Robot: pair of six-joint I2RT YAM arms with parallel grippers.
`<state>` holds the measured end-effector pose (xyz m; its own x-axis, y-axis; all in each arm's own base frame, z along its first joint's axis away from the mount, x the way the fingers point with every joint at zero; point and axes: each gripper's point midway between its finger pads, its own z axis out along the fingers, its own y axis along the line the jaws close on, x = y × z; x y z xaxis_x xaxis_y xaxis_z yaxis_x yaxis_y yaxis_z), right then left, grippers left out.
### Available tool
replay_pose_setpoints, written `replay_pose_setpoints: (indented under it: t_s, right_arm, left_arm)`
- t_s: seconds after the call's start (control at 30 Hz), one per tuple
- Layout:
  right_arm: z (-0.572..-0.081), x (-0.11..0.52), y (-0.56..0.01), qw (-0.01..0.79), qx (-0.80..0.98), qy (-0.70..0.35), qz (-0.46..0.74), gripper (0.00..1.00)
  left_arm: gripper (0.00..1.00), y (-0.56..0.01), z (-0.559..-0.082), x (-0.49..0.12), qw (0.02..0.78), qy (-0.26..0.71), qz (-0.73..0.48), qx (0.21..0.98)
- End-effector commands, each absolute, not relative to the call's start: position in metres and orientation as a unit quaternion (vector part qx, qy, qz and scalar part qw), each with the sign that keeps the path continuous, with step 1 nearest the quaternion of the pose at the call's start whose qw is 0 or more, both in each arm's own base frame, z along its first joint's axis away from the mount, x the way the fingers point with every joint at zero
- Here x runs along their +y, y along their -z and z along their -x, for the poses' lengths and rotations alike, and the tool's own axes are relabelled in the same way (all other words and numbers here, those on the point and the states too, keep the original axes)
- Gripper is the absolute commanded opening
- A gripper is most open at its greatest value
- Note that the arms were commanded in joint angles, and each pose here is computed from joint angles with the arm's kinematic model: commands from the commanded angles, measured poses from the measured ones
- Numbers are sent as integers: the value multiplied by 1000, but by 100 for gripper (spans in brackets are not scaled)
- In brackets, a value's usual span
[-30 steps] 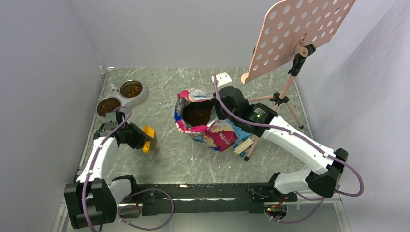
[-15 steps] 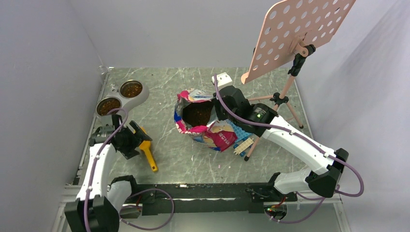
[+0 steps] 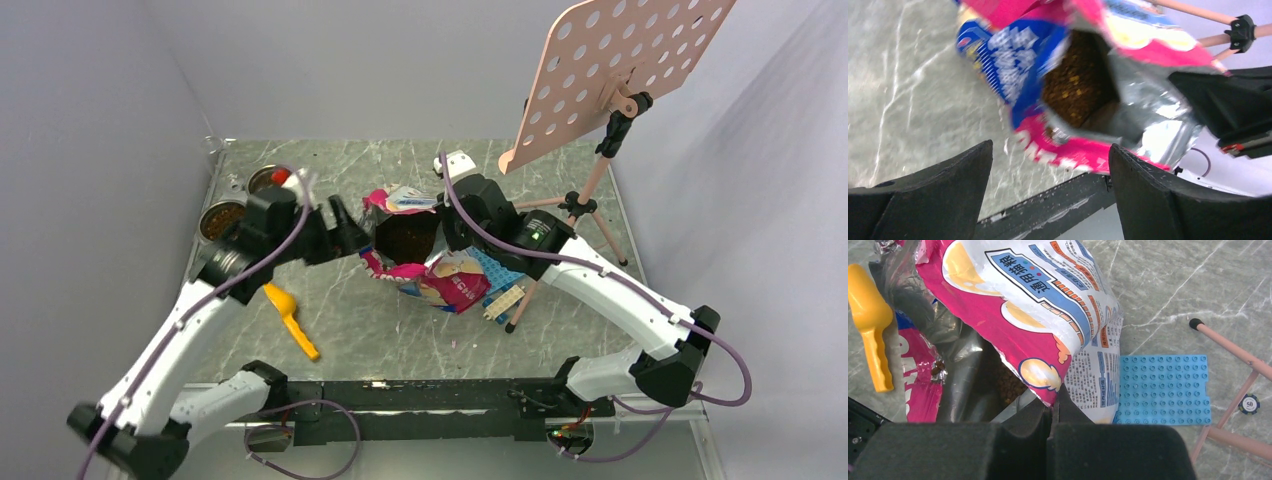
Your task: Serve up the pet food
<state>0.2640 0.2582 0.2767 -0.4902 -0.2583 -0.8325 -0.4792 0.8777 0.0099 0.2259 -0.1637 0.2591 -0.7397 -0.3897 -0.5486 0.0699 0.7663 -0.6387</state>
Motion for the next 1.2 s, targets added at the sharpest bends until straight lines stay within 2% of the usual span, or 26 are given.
replay_pose_setpoints:
  t_s: [0.0, 0.1, 0.3, 0.4, 0.43, 0.5, 0.6, 0.63, 0.7, 0.8, 0.93, 0.97, 1.07, 1.17]
  right_arm:
    - [-255, 257, -294, 453, 852, -136, 225, 0]
    - [-253, 256, -294, 448, 854, -134, 227, 0]
    - [-238, 259, -286, 428, 858, -137, 250, 0]
    - [-226, 264, -281, 419, 856, -137, 268, 0]
    - [-219, 268, -281, 416, 854, -139, 281, 7]
    - [-207, 273, -287, 418, 848, -140, 295, 32]
    - [-189, 279, -294, 423, 838, -147, 313, 69]
    - [-183, 282, -297, 426, 833, -152, 318, 77]
    - [-171, 287, -300, 427, 824, -171, 330, 87]
    - [-157, 297, -297, 424, 812, -201, 348, 94]
    - [-160, 301, -285, 426, 812, -192, 349, 94]
    - [-162, 302, -283, 426, 812, -184, 354, 92]
    - [-171, 303, -276, 434, 810, -154, 362, 74]
    - [-179, 301, -275, 444, 809, -133, 361, 41]
  left_arm:
    - [87, -282, -263, -182, 389, 262, 46, 882]
    - [82, -279, -278, -193, 379, 243, 27, 893]
    - [65, -266, -298, -189, 356, 186, 49, 914]
    - [48, -271, -307, -194, 360, 187, 40, 913]
    - [38, -273, -309, -197, 361, 188, 35, 913]
    - [22, -280, -312, -200, 361, 193, 31, 912]
    - [4, -289, -310, -206, 354, 212, 39, 910]
    - [0, -292, -309, -207, 350, 217, 48, 910]
    - [0, -299, -307, -209, 342, 230, 77, 908]
    - [0, -311, -305, -207, 334, 247, 132, 900]
    - [0, -326, -299, -201, 314, 284, 227, 877]
    - [0, -326, -298, -199, 307, 291, 250, 871]
    - [0, -334, -296, -197, 295, 327, 290, 850]
    - [0, -339, -296, -191, 293, 342, 318, 835]
